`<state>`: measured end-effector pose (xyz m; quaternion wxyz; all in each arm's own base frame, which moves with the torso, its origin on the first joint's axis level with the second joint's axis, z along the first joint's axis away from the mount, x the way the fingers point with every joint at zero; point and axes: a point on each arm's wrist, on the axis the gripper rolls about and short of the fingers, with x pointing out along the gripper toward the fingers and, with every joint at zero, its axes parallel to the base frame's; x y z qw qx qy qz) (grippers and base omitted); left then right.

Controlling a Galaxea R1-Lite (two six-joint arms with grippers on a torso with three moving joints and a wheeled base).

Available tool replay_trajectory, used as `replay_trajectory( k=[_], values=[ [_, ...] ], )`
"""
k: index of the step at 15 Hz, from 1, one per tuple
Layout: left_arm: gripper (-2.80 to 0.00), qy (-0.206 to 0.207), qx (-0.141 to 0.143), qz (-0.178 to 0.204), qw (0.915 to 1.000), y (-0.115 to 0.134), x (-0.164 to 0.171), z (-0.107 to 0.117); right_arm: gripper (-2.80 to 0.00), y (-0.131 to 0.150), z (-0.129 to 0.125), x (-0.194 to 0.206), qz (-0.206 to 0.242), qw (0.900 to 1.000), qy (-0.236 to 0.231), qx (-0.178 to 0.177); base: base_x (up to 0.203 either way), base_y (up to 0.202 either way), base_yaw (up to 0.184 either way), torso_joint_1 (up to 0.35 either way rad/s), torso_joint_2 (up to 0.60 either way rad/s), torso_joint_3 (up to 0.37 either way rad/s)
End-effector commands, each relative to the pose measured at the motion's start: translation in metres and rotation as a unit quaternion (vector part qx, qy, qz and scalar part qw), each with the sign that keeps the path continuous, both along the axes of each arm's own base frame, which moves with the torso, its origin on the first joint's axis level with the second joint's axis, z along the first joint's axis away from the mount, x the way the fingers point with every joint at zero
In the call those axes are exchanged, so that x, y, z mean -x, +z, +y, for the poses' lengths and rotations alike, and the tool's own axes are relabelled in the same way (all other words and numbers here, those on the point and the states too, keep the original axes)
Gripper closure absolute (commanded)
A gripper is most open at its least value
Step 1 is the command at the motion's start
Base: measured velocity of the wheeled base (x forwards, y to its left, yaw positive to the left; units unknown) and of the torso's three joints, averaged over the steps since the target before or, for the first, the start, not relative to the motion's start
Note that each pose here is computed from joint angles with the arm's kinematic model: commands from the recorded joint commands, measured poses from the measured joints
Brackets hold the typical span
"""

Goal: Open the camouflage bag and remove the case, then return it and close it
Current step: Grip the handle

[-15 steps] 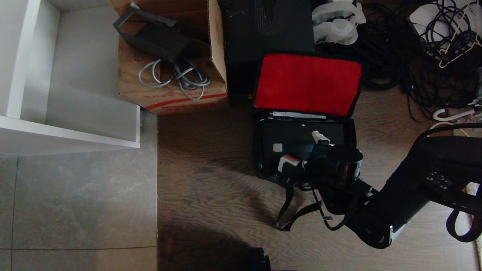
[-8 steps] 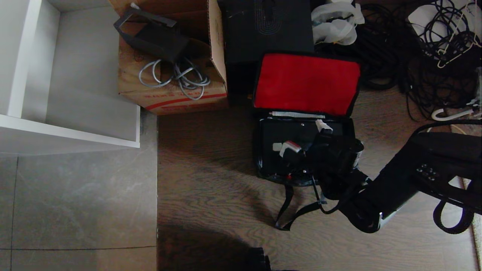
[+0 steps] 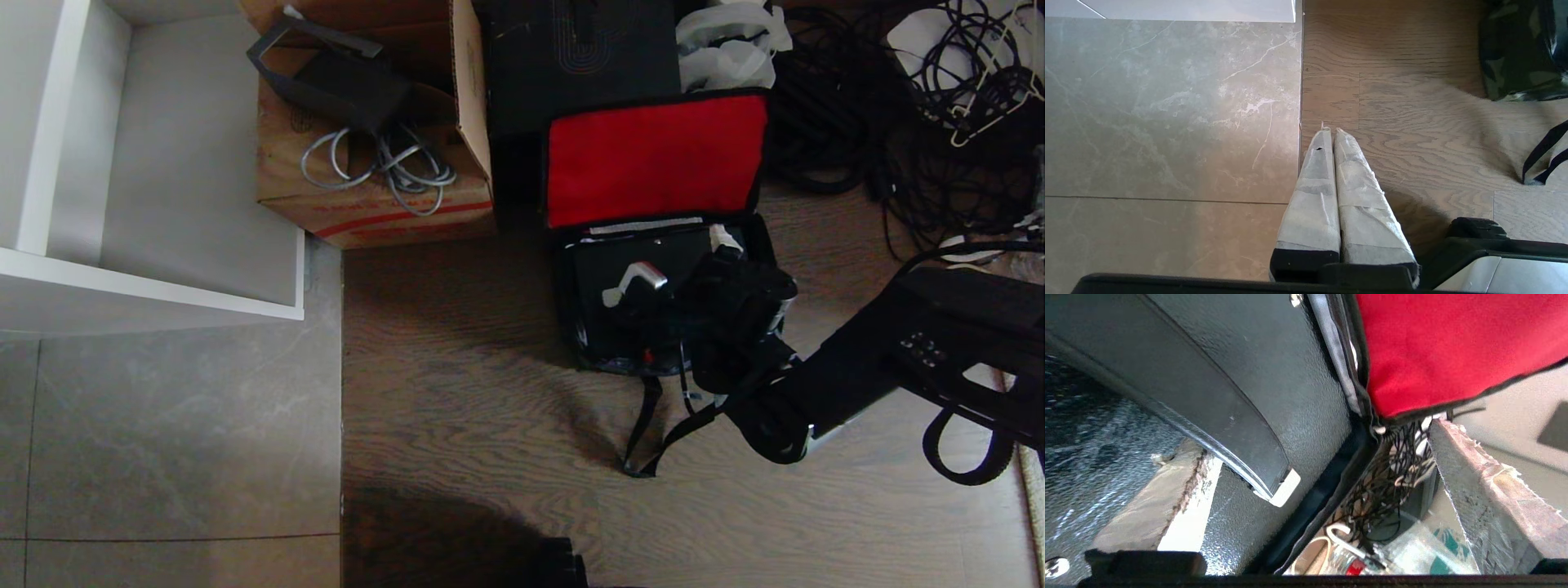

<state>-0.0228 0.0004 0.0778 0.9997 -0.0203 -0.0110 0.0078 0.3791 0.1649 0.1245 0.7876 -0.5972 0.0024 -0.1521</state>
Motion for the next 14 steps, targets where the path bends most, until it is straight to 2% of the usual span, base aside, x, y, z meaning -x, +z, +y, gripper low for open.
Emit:
replay_trajectory(
  k=[1, 2, 10, 11, 14],
  values=[
    [0.0, 0.0, 0.0, 0.005, 1.0, -0.003, -0.001, 0.0, -2.8, 0.004, 0.003, 0.003, -0.009, 1.0, 0.001, -0.011, 0.0, 0.0, 0.0, 0.0, 0.0, 0.0],
    [0.0, 0.0, 0.0, 0.005, 1.0, -0.003, -0.001, 0.0, -2.8, 0.004, 0.008, 0.004, -0.013, 1.0, 0.008, -0.022, 0.0, 0.0, 0.0, 0.0, 0.0, 0.0],
    [0.0, 0.0, 0.0, 0.005, 1.0, -0.003, -0.001, 0.0, -2.8, -0.019, 0.021, 0.009, 0.019, 0.999, 0.036, -0.027, 0.0, 0.0, 0.0, 0.0, 0.0, 0.0],
    [0.0, 0.0, 0.0, 0.005, 1.0, -0.003, -0.001, 0.0, 0.0, -0.021, 0.024, 0.009, 0.02, 0.999, 0.037, -0.027, 0.0, 0.0, 0.0, 0.0, 0.0, 0.0],
    [0.0, 0.0, 0.0, 0.005, 1.0, -0.003, -0.001, 0.0, 0.0, -0.018, 0.033, 0.005, 0.001, 0.998, 0.042, -0.04, 0.0, 0.0, 0.0, 0.0, 0.0, 0.0]
  ],
)
